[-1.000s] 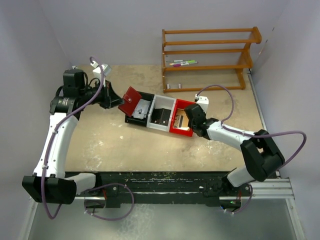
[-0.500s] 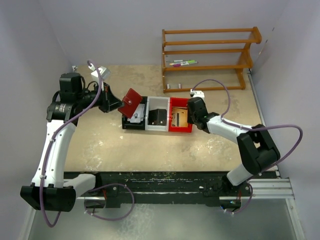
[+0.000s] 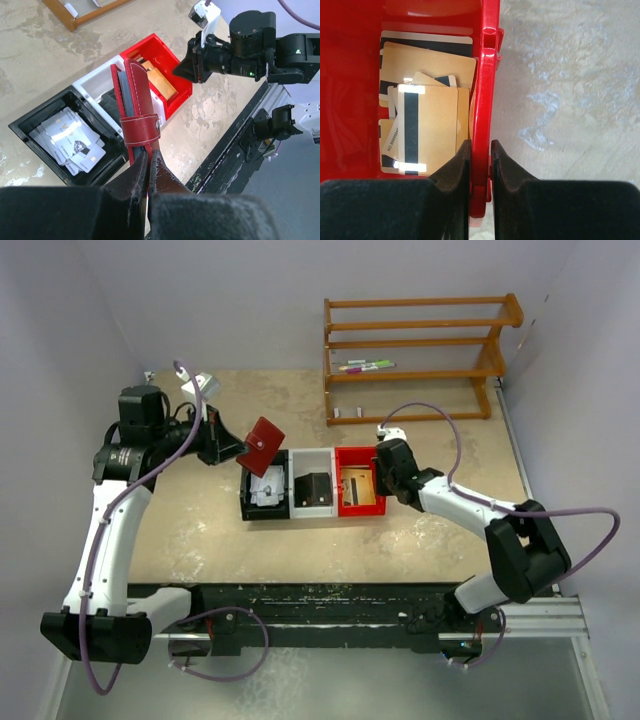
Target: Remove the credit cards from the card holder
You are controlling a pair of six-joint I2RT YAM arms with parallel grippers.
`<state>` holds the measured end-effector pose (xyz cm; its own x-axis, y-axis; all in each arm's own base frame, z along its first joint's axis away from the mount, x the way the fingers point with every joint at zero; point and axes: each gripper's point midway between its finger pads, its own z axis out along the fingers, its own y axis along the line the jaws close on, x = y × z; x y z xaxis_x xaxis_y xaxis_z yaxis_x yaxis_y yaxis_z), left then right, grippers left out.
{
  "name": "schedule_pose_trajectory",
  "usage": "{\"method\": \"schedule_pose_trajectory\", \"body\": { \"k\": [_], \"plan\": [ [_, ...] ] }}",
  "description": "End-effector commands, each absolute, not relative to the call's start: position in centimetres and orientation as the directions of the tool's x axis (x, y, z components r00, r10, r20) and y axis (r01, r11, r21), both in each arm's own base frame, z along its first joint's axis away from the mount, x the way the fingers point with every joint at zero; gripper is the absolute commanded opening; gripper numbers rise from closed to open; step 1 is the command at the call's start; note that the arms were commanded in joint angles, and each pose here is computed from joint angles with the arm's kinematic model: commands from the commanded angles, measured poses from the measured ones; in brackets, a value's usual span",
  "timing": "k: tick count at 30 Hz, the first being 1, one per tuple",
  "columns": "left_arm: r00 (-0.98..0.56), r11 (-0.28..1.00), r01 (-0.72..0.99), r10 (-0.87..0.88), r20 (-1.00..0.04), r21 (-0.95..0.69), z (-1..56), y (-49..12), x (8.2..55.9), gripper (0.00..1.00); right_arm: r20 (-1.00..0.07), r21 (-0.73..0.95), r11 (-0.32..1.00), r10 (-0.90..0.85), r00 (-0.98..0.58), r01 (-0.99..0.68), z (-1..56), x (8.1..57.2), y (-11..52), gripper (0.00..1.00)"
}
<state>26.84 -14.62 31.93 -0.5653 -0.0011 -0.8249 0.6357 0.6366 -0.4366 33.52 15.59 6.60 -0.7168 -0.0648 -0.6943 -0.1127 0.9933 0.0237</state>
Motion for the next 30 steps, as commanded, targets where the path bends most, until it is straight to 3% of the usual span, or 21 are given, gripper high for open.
{"method": "schedule_pose_trajectory", "body": {
  "k": [1, 4, 8, 11, 14, 18, 24, 30],
  "plan": [
    [-0.500, 0.589, 0.692, -0.027, -0.865, -0.418, 34.6, -15.4, 25.6, 0.00, -0.628, 0.063, 0.993, -0.041, -0.777, -0.103, 5.6, 30.1, 15.8, 0.04],
    [-0.511, 0.552, 0.708, -0.032, -0.859, -0.441, 34.7, -15.8, 24.9, 0.00, -0.650, 0.067, 0.997, 0.014, -0.760, -0.039, 6.3, 29.5, 14.8, 0.35],
    [-0.518, 0.497, 0.732, -0.038, -0.854, -0.466, 35.3, -16.5, 24.0, 0.00, -0.744, 0.100, 0.993, 0.035, -0.668, -0.059, 11.9, 30.1, 14.6, 0.79],
    [-0.516, 0.446, 0.757, -0.041, -0.856, -0.478, 35.7, -17.0, 23.2, 0.00, -0.805, 0.195, 0.968, 0.067, -0.589, -0.156, 17.9, 30.2, 16.3, 1.00],
    [-0.512, 0.380, 0.787, -0.035, -0.858, -0.485, 35.9, -17.5, 22.4, 0.00, -0.850, 0.364, 0.839, 0.122, -0.512, -0.405, 24.5, 28.8, 21.0, 1.00],
    [-0.520, 0.279, 0.817, -0.021, -0.854, -0.504, 36.5, -18.2, 21.4, 0.00, -0.855, 0.514, 0.499, 0.225, -0.468, -0.698, 32.1, 25.1, 26.7, 0.99],
    [-0.519, 0.219, 0.831, -0.020, -0.854, -0.511, 37.6, -18.9, 20.2, 0.00, -0.821, 0.542, 0.172, 0.317, -0.475, -0.823, 37.9, 22.6, 29.8, 1.00],
    [-0.513, 0.197, 0.837, -0.043, -0.857, -0.511, 38.8, -19.2, 19.3, 0.00, -0.815, 0.532, 0.069, 0.313, -0.488, -0.844, 39.8, 22.1, 31.9, 1.00]
  ]
}}
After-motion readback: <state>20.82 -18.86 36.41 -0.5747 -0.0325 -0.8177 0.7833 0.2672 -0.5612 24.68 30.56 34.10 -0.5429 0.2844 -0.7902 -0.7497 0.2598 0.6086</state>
